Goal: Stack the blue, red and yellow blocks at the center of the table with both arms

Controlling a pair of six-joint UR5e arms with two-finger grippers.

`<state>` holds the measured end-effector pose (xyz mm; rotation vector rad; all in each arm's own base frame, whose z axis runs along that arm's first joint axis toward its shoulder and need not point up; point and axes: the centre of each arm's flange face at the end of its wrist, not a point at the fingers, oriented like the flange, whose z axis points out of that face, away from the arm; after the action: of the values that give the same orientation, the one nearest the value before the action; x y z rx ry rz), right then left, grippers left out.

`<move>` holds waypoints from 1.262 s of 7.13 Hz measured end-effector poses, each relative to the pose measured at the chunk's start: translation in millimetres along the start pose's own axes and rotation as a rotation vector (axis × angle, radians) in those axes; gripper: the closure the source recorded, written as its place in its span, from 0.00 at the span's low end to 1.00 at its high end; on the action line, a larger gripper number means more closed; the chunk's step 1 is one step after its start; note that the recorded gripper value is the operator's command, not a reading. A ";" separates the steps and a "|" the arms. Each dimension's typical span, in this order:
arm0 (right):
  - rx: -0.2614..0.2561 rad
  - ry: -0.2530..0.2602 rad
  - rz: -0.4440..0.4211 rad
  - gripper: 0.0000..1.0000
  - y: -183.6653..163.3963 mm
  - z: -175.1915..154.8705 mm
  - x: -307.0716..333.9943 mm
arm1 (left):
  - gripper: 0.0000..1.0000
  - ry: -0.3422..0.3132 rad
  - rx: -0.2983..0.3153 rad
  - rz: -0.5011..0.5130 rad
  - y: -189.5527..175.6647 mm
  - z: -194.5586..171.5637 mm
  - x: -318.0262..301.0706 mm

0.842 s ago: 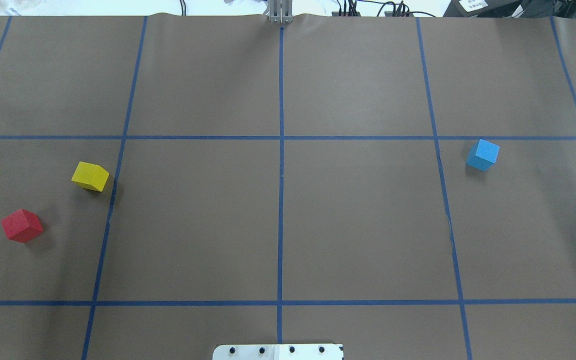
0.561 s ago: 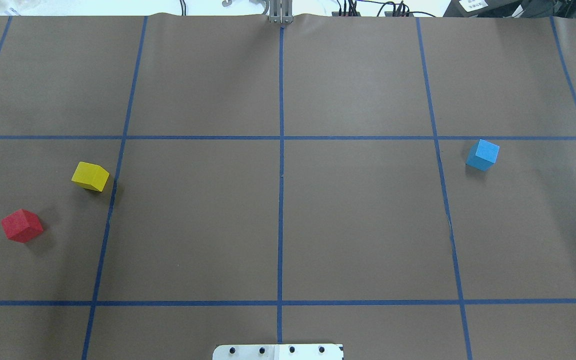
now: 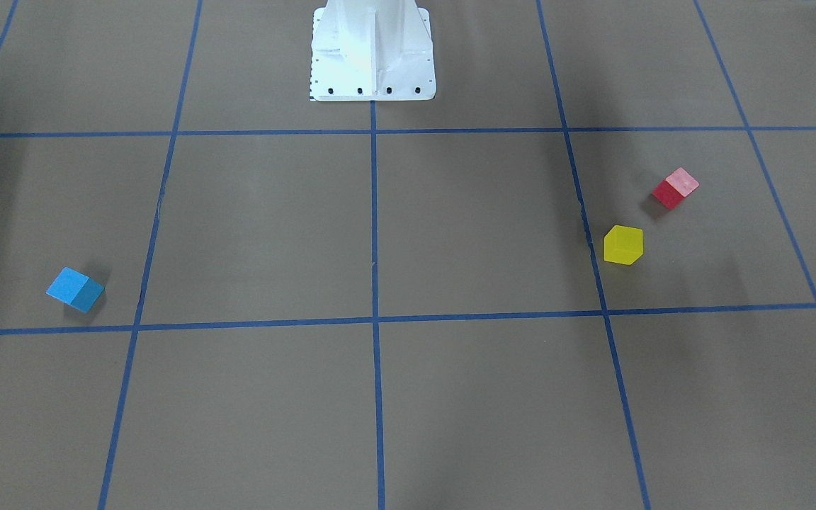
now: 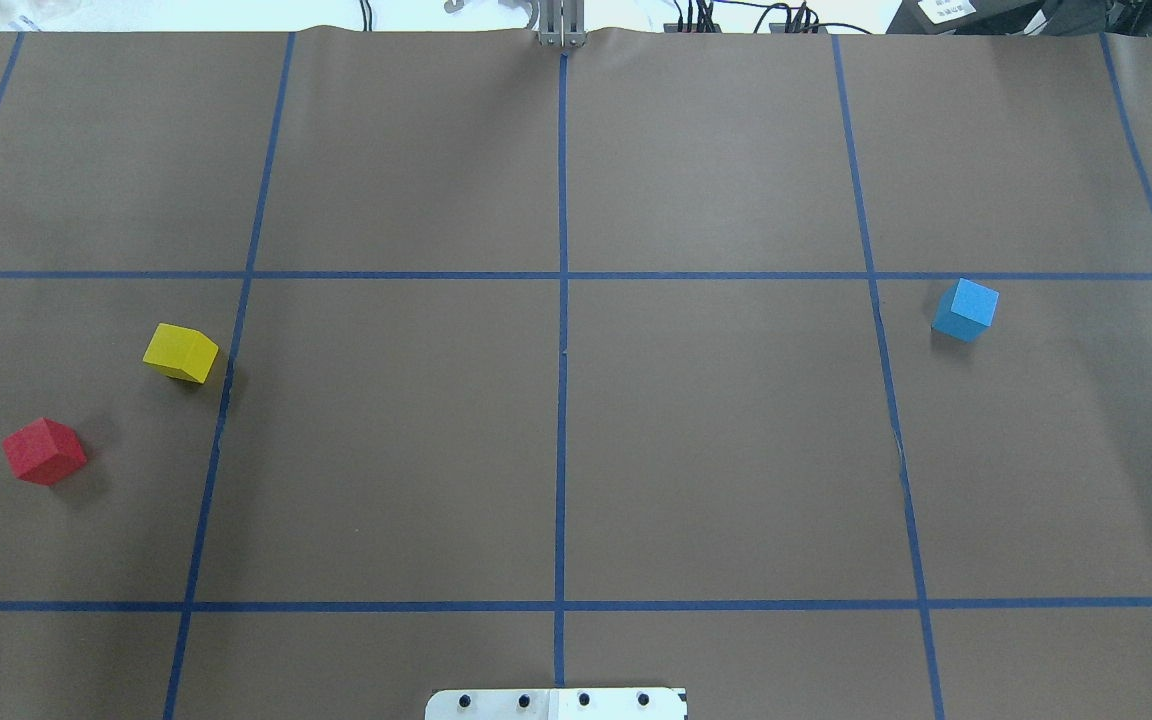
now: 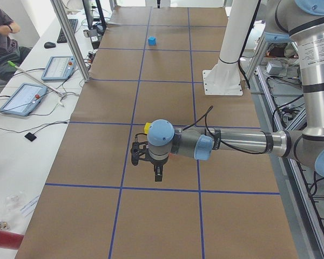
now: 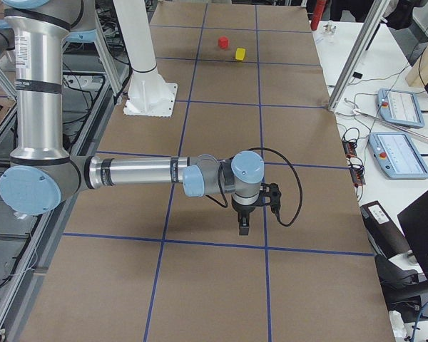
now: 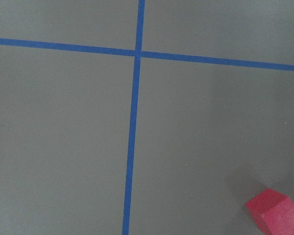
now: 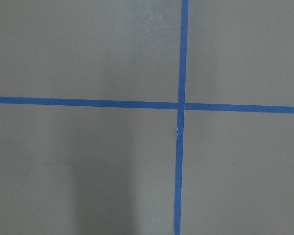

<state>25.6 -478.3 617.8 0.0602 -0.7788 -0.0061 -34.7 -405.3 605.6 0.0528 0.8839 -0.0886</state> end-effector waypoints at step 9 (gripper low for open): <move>0.028 -0.080 0.123 0.01 -2.9 74.8 -149.5 | 0.01 0.064 0.061 0.095 2.6 -6.1 12.7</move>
<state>-133.3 -480.9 565.8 0.0391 -0.8620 0.1194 -31.0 -403.0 591.9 0.1555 0.9409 -0.0254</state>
